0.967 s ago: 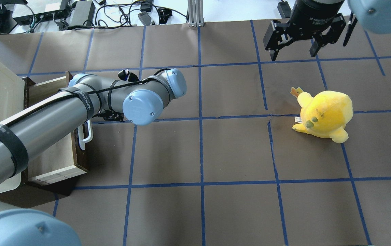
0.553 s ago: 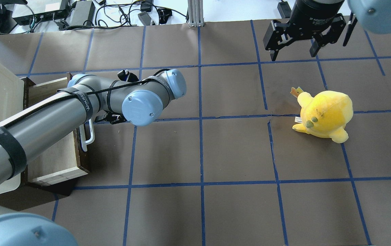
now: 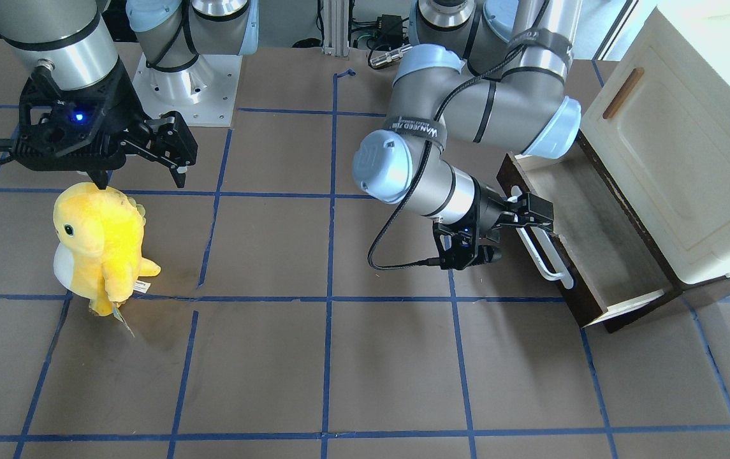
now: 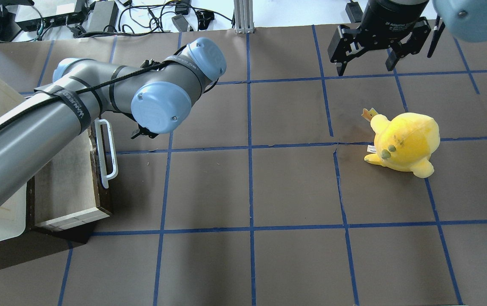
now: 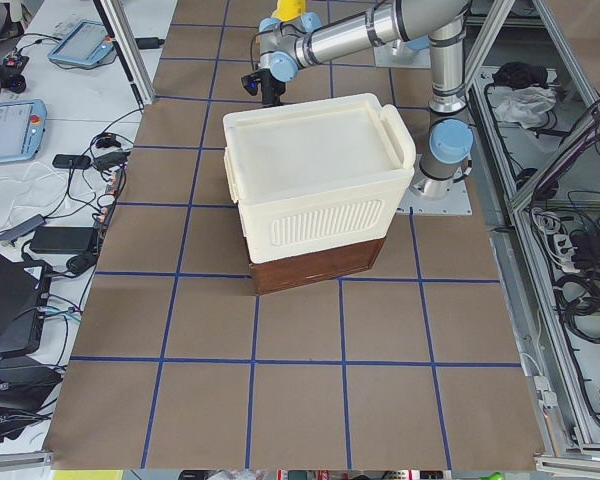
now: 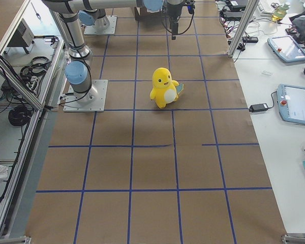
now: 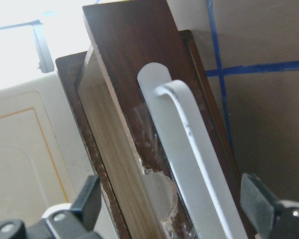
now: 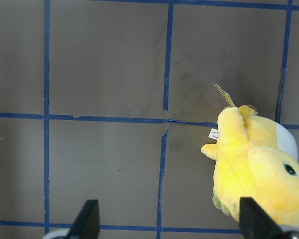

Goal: Pull drawer sideways

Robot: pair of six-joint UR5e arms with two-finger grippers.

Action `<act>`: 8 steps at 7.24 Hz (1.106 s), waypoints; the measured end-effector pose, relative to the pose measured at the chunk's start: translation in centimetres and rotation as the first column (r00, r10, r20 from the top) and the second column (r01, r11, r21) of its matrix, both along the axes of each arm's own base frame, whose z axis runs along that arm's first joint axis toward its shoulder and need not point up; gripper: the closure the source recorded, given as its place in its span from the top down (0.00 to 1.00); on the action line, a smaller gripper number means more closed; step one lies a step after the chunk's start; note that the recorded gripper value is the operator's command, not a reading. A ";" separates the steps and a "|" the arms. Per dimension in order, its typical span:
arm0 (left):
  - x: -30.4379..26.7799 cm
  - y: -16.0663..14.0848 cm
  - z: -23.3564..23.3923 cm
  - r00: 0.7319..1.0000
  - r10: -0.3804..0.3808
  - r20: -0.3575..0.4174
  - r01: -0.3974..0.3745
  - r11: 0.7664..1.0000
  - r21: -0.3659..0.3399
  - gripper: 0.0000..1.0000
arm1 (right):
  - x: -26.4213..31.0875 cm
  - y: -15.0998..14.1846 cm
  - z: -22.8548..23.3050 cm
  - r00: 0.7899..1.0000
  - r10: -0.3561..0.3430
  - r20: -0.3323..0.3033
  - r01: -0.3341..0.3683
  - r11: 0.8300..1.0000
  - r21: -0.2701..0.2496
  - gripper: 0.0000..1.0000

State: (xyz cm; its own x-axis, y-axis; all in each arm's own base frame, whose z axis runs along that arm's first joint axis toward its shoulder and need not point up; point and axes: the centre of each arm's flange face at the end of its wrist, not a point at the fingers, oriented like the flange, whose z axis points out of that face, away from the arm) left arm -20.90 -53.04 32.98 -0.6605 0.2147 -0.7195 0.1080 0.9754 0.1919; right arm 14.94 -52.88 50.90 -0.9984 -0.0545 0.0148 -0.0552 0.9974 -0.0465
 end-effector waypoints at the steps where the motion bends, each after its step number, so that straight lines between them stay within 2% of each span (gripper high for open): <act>1: 0.0 0.5 3.9 0.993 -0.021 -0.112 0.021 1.000 0.005 1.00 | 0.0 0.0 0.0 1.000 0.000 0.000 0.000 1.000 0.000 1.00; 2: 1.0 1.2 7.1 0.977 -0.034 -0.212 0.036 0.999 0.007 1.00 | 0.0 0.0 0.0 1.000 0.000 0.000 0.000 1.000 0.000 1.00; 3: 1.9 2.2 10.1 0.945 -0.033 -0.327 0.032 0.999 -0.009 1.00 | 0.0 0.0 0.0 1.000 0.000 0.000 0.000 1.000 0.000 1.00; 4: 2.4 3.5 12.7 0.899 -0.031 -0.438 0.016 0.999 -0.038 1.00 | 0.0 0.0 0.0 1.000 0.000 0.000 0.000 1.000 0.000 1.00; 6: 3.0 5.9 16.9 0.774 -0.022 -0.633 -0.047 0.995 -0.091 1.00 | 0.0 0.0 0.0 1.000 0.000 0.000 0.000 1.000 0.000 1.00; 7: 3.8 6.7 18.5 0.729 -0.019 -0.684 -0.081 0.990 -0.114 1.00 | 0.0 0.0 0.0 1.000 0.000 0.000 0.000 1.000 0.000 1.00; 8: 5.0 7.2 19.5 0.709 0.007 -0.705 -0.129 0.984 -0.120 1.00 | 0.0 0.0 0.0 1.000 0.000 0.000 0.000 1.000 0.000 1.00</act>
State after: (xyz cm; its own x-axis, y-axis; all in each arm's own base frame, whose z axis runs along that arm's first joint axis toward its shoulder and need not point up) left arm -15.87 -45.84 52.49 -0.9948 0.0797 -0.0634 0.0834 0.9948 -0.0588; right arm 14.94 -52.88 50.90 -0.9984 -0.0545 0.0147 -0.0552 0.9974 -0.0463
